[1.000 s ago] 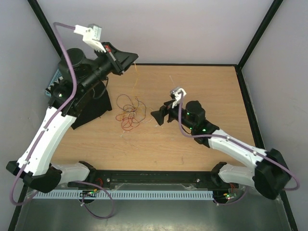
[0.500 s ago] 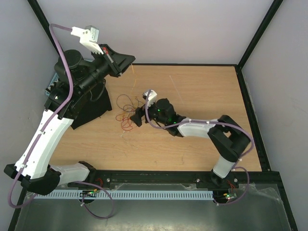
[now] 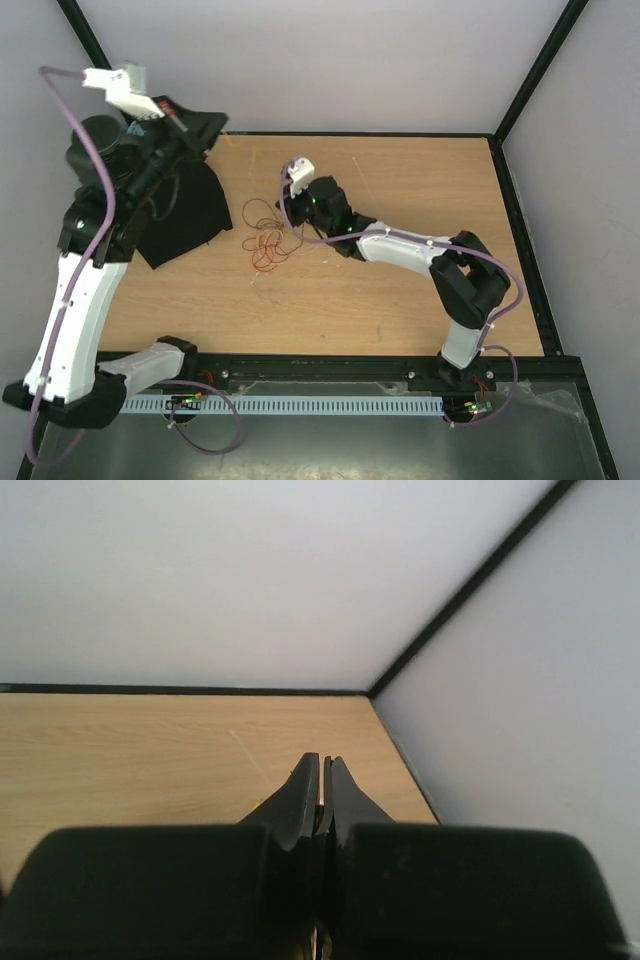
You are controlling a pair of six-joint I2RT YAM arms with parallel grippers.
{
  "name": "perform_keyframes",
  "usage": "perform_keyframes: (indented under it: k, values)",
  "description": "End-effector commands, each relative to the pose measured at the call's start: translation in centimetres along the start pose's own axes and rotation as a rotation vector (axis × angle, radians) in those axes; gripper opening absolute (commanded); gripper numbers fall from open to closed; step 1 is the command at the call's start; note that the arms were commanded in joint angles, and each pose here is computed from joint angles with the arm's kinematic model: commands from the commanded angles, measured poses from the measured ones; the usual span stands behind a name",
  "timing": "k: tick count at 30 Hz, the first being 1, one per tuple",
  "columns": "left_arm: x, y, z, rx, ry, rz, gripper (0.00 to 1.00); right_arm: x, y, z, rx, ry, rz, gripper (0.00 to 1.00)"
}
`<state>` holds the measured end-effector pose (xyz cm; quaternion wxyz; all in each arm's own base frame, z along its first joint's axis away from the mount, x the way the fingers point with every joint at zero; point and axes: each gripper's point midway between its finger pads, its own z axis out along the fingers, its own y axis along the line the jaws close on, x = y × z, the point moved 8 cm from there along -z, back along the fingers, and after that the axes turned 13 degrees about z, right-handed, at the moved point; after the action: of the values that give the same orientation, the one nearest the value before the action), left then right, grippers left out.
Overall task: Zip-tie the wires
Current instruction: Untie the cable at the center of the board.
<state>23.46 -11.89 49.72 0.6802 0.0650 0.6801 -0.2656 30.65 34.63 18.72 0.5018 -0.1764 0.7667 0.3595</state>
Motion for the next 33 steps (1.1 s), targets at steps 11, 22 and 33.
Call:
perform_keyframes:
  k: [11, 22, 33]
  values:
    - [2.2, 4.4, -3.2, -0.128, 0.016, -0.121, 0.00, -27.3, 1.3, -5.9, 0.310, -0.409, -0.408, 0.00]
    - [4.8, 6.3, -3.3, -0.173, 0.077, -0.181, 0.00, -27.1, 0.6, -8.6, 0.394, -0.346, -0.510, 0.00]
    - [9.8, 9.3, -2.8, -0.261, 0.194, -0.243, 0.00, -12.7, -2.8, -7.6, 0.257, 0.039, -0.428, 0.41]
